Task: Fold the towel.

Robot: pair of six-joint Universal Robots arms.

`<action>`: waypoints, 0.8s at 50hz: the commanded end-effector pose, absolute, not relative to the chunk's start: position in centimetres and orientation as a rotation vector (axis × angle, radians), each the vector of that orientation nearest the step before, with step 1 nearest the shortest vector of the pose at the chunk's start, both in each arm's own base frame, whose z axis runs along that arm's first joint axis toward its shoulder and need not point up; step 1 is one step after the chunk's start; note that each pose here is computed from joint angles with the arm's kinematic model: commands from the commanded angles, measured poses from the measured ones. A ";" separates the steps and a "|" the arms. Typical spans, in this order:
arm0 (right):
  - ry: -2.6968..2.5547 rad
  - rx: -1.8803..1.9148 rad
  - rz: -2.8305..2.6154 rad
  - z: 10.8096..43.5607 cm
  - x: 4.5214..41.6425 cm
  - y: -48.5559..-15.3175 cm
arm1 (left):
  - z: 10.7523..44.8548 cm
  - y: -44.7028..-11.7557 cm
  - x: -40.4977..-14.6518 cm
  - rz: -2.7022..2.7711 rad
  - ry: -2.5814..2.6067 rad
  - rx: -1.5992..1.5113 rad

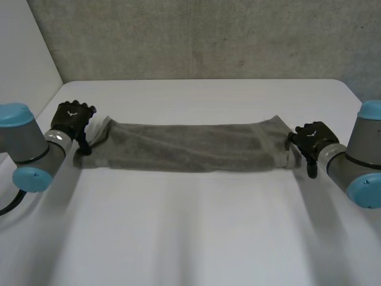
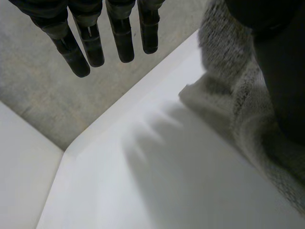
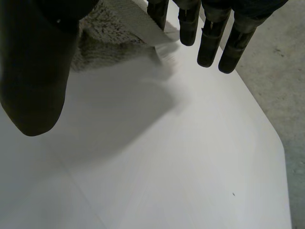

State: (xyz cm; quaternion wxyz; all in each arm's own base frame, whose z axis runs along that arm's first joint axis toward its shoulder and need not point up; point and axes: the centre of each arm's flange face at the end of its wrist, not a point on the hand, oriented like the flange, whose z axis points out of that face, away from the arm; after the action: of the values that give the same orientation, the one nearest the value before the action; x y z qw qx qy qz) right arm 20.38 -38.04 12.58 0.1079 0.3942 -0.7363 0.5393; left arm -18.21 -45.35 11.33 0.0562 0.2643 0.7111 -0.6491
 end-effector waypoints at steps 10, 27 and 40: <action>-2.131 1.112 1.658 15.3 20.3 -37.9 | 15.7 -43.3 -17.5 -2.005 2.153 0.751; -2.225 1.020 1.805 19.7 21.9 -35.6 | 19.1 -39.7 -17.3 -2.071 2.197 0.687; -2.333 0.969 1.814 16.7 22.7 -36.5 | 16.6 -38.0 -19.0 -2.074 2.305 0.889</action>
State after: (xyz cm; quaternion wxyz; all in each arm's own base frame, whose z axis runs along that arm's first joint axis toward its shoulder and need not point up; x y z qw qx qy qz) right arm 22.65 -35.75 18.46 0.0296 0.3280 -0.7379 0.5890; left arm -18.26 -38.45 17.61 -0.0164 0.2542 0.7137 -0.6525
